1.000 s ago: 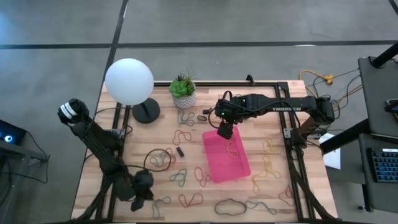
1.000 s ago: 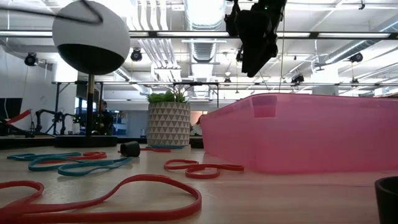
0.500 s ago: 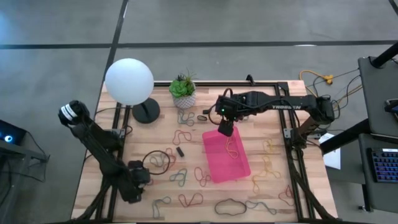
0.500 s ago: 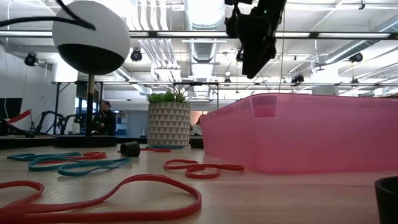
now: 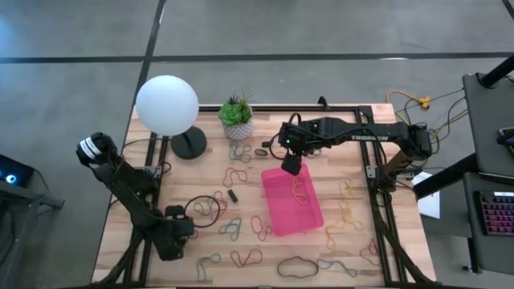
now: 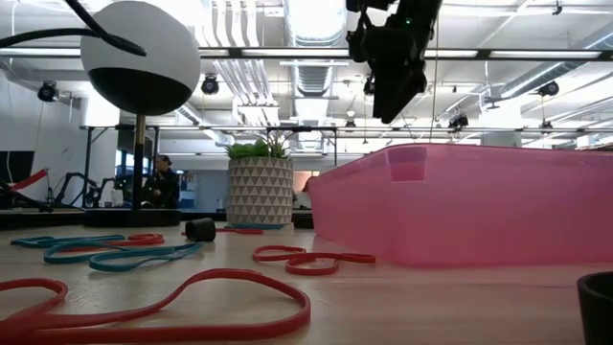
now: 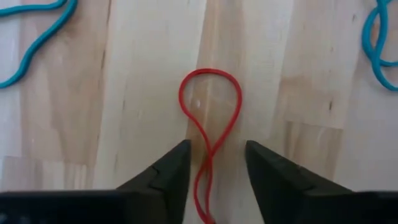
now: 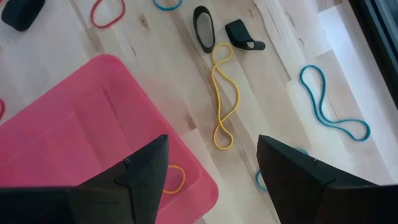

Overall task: Pick and place rubber bands into bin
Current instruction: Put the red rubber band into the red bin, then put the blue rubber band into the red bin

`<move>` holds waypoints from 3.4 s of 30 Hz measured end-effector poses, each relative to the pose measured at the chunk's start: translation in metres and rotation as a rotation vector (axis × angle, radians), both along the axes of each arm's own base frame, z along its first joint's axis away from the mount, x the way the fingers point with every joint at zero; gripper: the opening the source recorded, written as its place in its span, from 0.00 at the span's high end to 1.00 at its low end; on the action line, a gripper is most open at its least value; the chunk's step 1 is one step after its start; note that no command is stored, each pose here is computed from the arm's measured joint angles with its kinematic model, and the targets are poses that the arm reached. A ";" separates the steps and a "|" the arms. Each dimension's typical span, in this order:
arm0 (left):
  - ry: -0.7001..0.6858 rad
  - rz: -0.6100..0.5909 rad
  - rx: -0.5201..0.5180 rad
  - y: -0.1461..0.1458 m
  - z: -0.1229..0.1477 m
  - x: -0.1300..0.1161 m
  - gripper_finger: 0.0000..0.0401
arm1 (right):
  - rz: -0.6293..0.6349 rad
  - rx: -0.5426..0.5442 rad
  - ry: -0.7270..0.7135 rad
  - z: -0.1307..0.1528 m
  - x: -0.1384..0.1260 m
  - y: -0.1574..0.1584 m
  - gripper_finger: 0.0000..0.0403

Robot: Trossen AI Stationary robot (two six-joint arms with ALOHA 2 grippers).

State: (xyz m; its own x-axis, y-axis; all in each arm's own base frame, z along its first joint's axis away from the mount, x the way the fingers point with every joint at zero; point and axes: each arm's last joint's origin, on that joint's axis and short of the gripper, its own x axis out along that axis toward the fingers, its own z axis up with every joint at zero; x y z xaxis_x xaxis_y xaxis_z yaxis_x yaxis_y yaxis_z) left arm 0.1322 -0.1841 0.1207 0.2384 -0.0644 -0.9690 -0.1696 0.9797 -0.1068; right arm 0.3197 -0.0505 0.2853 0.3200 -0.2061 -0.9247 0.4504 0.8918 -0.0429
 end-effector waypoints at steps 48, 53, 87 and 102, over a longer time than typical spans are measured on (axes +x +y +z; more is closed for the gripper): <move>-0.586 0.034 -0.149 0.083 0.134 0.017 1.00 | -0.011 0.086 -0.052 -0.012 0.001 0.005 0.43; -0.717 0.021 -0.116 0.108 0.147 0.036 1.00 | 0.003 0.083 -0.186 0.007 0.000 0.015 0.43; -0.977 -0.292 -0.146 0.188 0.168 0.273 1.00 | -0.158 -0.054 -0.510 0.096 -0.086 0.045 0.43; -0.722 -0.017 -0.310 0.195 0.127 0.288 0.64 | -0.200 -0.122 -0.387 0.090 -0.123 0.042 0.43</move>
State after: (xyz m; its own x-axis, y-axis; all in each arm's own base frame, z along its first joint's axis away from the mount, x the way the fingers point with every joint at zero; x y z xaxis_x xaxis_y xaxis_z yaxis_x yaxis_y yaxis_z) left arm 0.4198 0.0109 0.2479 0.7988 -0.3158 -0.5120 0.0604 0.8890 -0.4539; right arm 0.1966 -0.0084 0.3752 0.5800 -0.3993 -0.7100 0.6169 0.7845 0.0627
